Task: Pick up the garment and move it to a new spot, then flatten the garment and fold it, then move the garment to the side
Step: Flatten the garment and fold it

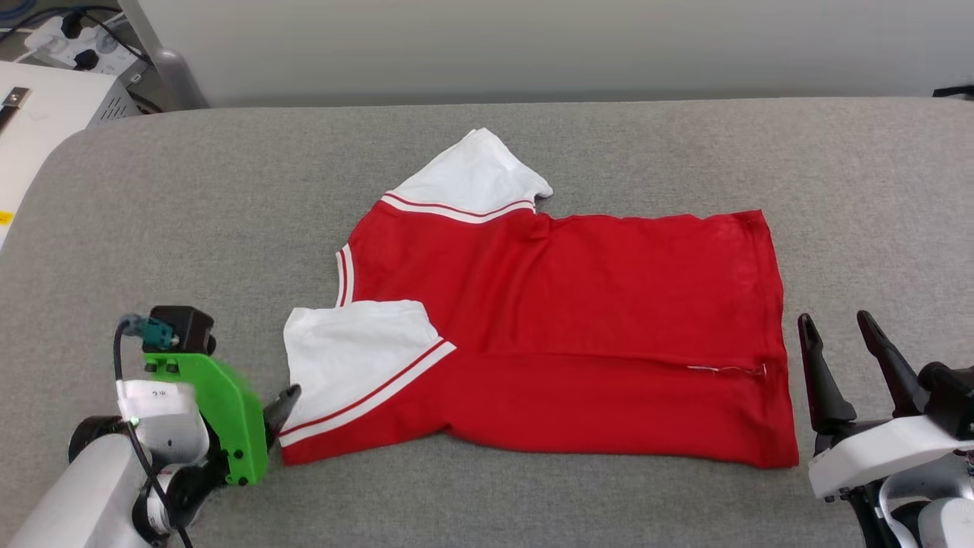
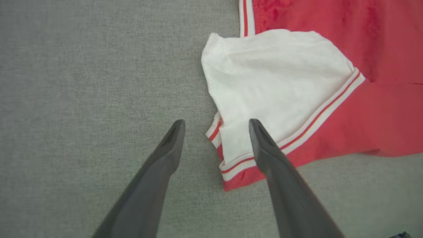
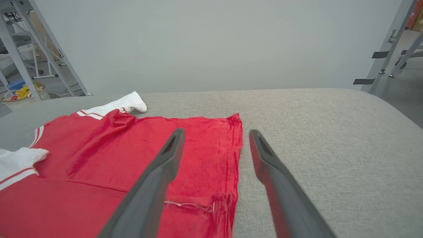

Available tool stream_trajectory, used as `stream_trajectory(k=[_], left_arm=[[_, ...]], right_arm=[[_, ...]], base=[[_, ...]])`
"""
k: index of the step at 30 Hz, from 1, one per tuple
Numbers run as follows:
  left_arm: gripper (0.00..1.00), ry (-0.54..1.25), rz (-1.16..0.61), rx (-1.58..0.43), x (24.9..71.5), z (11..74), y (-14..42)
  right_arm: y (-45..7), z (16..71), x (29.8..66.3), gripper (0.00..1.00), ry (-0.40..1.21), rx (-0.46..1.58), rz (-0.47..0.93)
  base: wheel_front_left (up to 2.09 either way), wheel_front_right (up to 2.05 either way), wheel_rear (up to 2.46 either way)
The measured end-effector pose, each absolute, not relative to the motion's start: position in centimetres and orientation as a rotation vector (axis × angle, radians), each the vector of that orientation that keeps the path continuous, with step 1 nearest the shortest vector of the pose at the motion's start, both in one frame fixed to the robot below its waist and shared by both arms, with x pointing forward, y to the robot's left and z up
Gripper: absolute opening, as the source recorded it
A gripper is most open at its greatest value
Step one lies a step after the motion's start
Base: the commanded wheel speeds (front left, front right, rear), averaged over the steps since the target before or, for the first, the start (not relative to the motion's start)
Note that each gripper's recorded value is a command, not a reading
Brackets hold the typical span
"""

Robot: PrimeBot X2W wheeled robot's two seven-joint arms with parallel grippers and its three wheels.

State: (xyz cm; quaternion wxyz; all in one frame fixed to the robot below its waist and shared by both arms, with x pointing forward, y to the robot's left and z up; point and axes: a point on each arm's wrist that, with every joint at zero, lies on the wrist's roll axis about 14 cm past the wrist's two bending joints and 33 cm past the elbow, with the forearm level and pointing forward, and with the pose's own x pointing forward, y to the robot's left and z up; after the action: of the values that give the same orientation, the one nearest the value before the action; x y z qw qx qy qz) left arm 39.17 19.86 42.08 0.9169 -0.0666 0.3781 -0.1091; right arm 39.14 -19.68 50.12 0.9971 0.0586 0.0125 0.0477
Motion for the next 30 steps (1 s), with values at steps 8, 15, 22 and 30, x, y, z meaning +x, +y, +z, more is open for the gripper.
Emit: stream_trajectory(k=[8, 15, 22, 30], left_arm=[[1.0, 0.993, -0.249, -0.135, 37.0, 38.9, 18.4], [0.49, 1.093, -0.295, -0.114, 37.1, 36.4, 17.1], [0.0, 1.079, -0.324, -0.125, 37.9, 36.1, 16.1], [0.0, 0.959, -0.31, -0.126, 38.6, 38.4, 16.3]], right_arm=[[-20.1, 49.4, 39.1, 1.0, 0.046, 0.133, 0.069], [-21.2, 48.0, 39.0, 1.0, 0.094, 0.136, 0.032], [-22.6, 48.0, 38.8, 1.0, 0.111, 0.135, -0.003], [-23.5, 46.0, 37.9, 1.0, 0.355, 0.158, 0.019]], base=[[0.0, 0.0, 0.0], [0.0, 0.0, 0.0], [0.0, 0.0, 0.0], [0.0, 0.0, 0.0]])
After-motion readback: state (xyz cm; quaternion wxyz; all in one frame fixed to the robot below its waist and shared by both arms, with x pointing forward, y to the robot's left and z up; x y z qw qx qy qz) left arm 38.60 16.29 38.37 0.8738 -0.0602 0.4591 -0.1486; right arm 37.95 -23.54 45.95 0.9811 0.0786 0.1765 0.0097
